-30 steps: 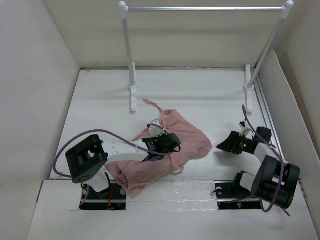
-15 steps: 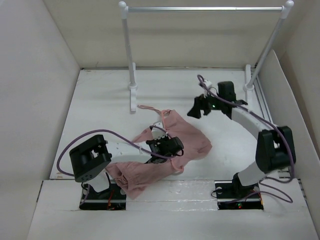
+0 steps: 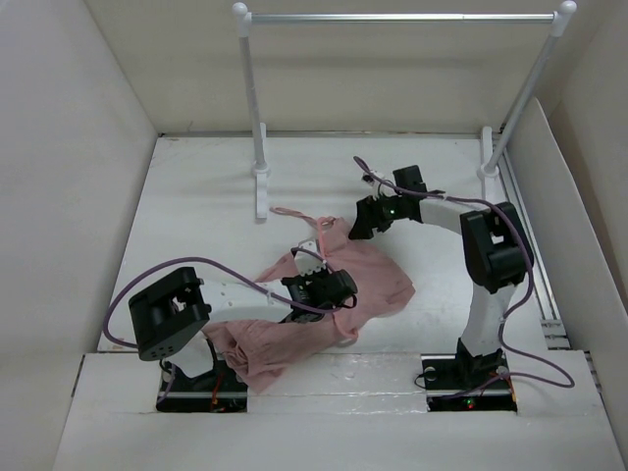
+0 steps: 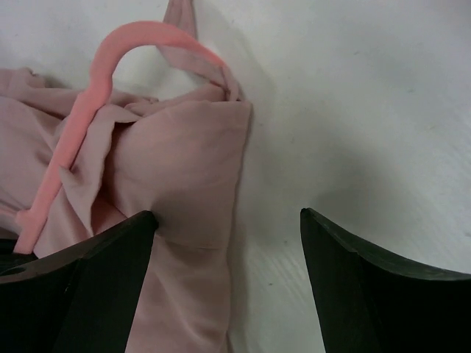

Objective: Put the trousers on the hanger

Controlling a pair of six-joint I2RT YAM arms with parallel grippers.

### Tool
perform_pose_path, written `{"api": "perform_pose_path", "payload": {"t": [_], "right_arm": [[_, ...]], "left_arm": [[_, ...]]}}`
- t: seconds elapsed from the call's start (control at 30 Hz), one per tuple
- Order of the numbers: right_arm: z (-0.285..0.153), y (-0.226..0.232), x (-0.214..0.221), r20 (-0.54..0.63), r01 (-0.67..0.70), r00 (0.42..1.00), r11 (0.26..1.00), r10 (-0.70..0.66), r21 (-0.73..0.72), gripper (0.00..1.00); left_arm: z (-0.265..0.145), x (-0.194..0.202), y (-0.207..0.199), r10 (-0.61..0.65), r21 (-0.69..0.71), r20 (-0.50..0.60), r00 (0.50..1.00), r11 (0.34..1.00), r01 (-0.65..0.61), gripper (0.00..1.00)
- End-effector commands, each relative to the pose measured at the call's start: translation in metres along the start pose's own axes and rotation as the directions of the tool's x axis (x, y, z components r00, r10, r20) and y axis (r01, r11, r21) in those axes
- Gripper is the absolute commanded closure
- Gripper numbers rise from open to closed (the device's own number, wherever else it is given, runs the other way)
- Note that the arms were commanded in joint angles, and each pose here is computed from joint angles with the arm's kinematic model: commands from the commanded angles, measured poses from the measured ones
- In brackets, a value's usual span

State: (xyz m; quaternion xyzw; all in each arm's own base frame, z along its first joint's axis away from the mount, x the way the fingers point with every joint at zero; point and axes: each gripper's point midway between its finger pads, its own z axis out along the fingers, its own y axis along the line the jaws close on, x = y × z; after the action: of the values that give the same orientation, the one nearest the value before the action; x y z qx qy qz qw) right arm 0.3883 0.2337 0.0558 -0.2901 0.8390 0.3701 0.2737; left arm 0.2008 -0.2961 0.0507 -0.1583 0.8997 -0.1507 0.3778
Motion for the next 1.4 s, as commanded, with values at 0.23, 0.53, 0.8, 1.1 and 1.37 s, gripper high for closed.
{"api": "perform_pose_path", "payload": {"t": [0.23, 0.53, 0.8, 1.1, 1.37], "right_arm": [[0.018, 0.044, 0.019, 0.067, -0.053, 0.996, 0.982, 0.066, -0.183, 0.31], [-0.033, 0.012, 0.011, 0.222, -0.177, 0.957, 0.982, 0.188, -0.068, 1.0], [-0.107, -0.011, 0.007, 0.367, -0.255, 0.906, 0.964, 0.211, 0.077, 1.0], [-0.143, -0.041, 0.037, 0.404, -0.356, 0.874, 0.922, 0.269, 0.155, 1.0], [-0.136, -0.044, 0.051, 0.355, -0.358, 0.89, 0.919, 0.284, 0.163, 1.0]], "left_arm": [[0.001, -0.001, 0.015, 0.046, -0.036, -0.009, 0.999, 0.998, -0.047, 1.0], [0.004, -0.011, 0.03, 0.061, -0.079, 0.002, 0.998, 0.995, -0.061, 1.0], [0.005, -0.015, 0.041, 0.086, -0.109, 0.009, 0.996, 0.99, -0.084, 1.0], [0.004, -0.017, 0.041, 0.073, -0.113, 0.017, 0.997, 0.991, -0.071, 1.0], [0.0, -0.033, 0.003, 0.151, -0.039, 0.058, 0.987, 0.988, -0.149, 1.0]]}}
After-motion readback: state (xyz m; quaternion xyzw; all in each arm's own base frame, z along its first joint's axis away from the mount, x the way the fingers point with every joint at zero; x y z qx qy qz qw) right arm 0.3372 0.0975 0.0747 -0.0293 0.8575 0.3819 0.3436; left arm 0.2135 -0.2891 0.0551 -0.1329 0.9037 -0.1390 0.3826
